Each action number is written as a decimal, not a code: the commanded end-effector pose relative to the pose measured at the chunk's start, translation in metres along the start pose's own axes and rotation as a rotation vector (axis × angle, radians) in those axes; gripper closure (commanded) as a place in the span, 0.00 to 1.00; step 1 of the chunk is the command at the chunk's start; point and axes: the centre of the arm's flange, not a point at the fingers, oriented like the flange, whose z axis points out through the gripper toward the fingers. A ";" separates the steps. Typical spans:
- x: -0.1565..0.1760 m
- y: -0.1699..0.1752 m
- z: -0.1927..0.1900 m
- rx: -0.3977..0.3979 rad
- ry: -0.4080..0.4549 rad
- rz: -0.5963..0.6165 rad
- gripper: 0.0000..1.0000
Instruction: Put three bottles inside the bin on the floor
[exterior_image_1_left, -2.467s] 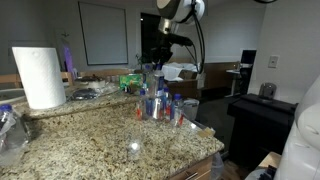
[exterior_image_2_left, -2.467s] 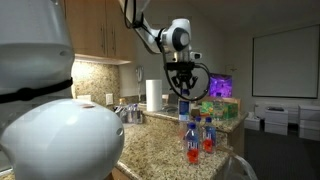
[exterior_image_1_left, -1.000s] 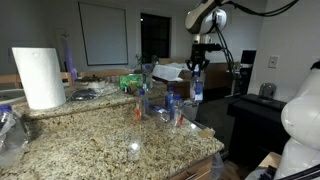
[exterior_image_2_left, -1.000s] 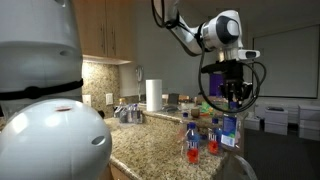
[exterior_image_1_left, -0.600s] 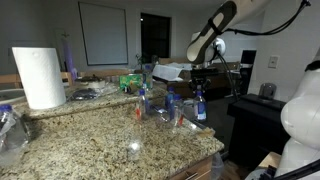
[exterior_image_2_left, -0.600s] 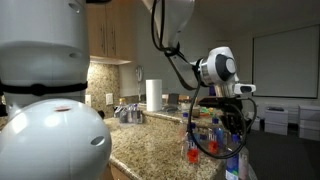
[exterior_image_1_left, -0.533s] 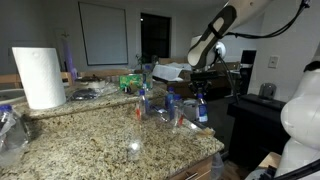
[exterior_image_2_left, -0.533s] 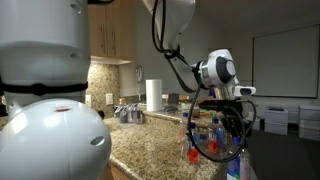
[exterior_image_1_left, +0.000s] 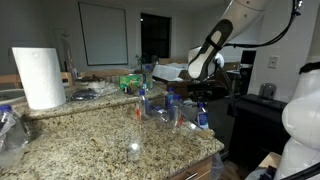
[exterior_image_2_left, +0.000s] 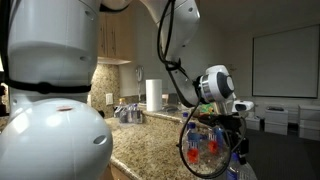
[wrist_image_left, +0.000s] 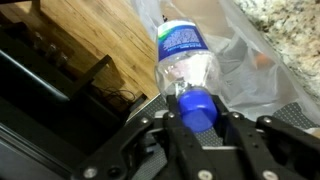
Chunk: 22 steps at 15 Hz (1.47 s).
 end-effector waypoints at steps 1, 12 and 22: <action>-0.018 -0.023 0.006 0.039 0.019 0.037 0.90; -0.027 -0.043 0.004 0.034 0.045 0.034 0.90; -0.019 -0.024 0.016 0.007 0.034 0.102 0.39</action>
